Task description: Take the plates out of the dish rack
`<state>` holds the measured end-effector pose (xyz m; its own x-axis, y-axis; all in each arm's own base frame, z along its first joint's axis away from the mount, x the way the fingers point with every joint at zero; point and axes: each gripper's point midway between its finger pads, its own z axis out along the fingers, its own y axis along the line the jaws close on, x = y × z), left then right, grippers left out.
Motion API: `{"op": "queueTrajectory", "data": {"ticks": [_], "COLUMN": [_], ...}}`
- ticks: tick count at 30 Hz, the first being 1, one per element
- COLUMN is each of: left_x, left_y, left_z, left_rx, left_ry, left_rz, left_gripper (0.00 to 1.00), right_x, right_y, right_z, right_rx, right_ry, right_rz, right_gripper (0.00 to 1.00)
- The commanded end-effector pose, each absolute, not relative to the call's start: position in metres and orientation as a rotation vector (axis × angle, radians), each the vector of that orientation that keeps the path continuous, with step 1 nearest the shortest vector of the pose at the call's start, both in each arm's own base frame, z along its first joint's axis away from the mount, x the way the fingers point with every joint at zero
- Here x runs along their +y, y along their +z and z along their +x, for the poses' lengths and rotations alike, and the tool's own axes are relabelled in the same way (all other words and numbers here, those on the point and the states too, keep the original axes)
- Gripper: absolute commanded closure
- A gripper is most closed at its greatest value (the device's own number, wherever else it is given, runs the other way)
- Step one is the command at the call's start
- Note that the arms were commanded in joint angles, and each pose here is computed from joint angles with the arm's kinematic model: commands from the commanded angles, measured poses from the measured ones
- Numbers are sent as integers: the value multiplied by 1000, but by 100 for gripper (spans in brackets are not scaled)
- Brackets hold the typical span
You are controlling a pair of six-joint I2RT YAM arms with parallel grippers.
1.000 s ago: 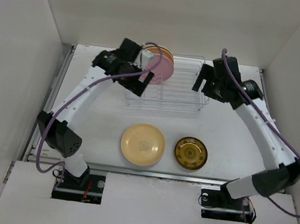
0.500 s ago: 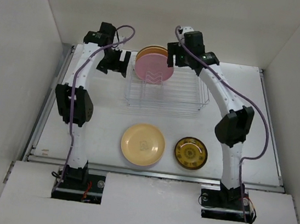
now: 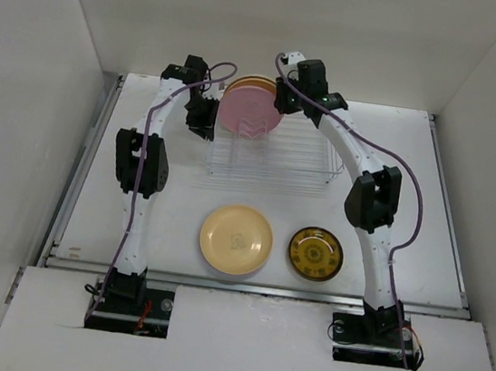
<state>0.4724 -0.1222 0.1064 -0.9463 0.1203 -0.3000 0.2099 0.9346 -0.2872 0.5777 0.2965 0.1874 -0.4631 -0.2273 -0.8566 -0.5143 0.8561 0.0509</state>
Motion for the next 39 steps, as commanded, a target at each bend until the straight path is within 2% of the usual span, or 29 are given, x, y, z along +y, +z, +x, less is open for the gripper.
{"op": "queueTrajectory", "data": {"ticks": [1, 4, 6, 8, 12, 15, 18, 21, 23, 25, 26, 29, 30, 39], "left_x": [-125, -128, -126, -126, -126, -126, -126, -122, -121, -121, -121, -124, -123, -130], "left_y": [97, 92, 87, 84, 84, 84, 84, 84, 82, 79, 79, 78, 77, 67], "left_z": [473, 472, 472, 470, 470, 470, 470, 471, 469, 467, 467, 465, 462, 447], "left_rx": [2829, 2841, 2852, 2861, 2863, 2863, 2863, 2864, 2874, 2884, 2884, 2890, 2900, 2957], "left_ry": [-447, -436, -421, -421, -423, -423, -423, -421, -421, -421, -421, -448, -449, -586], "left_rz": [273, 283, 280, 280, 266, 266, 266, 253, 252, 251, 251, 253, 252, 81], "left_gripper": [86, 100, 100, 100, 100, 100, 100, 100, 100, 100, 100, 100, 100, 100], "right_x": [310, 304, 306, 306, 304, 300, 302, 306, 309, 312, 312, 308, 307, 294], "right_y": [231, 236, 236, 237, 232, 219, 205, 198, 194, 192, 192, 199, 201, 251], "right_z": [580, 583, 581, 579, 583, 590, 591, 591, 591, 592, 592, 588, 586, 576], "right_rx": [1935, 1926, 1925, 1925, 1927, 1945, 1966, 1971, 1975, 1978, 1978, 1979, 1977, 1912], "right_ry": [452, 447, 459, 469, 472, 466, 474, 497, 515, 529, 530, 516, 516, 477], "right_rz": [-560, -549, -557, -564, -561, -555, -563, -579, -578, -575, -575, -566, -566, -530], "right_gripper": [72, 81, 88, 88, 71, 45, 45, 49, 57, 67, 80, 97, 100, 100]}}
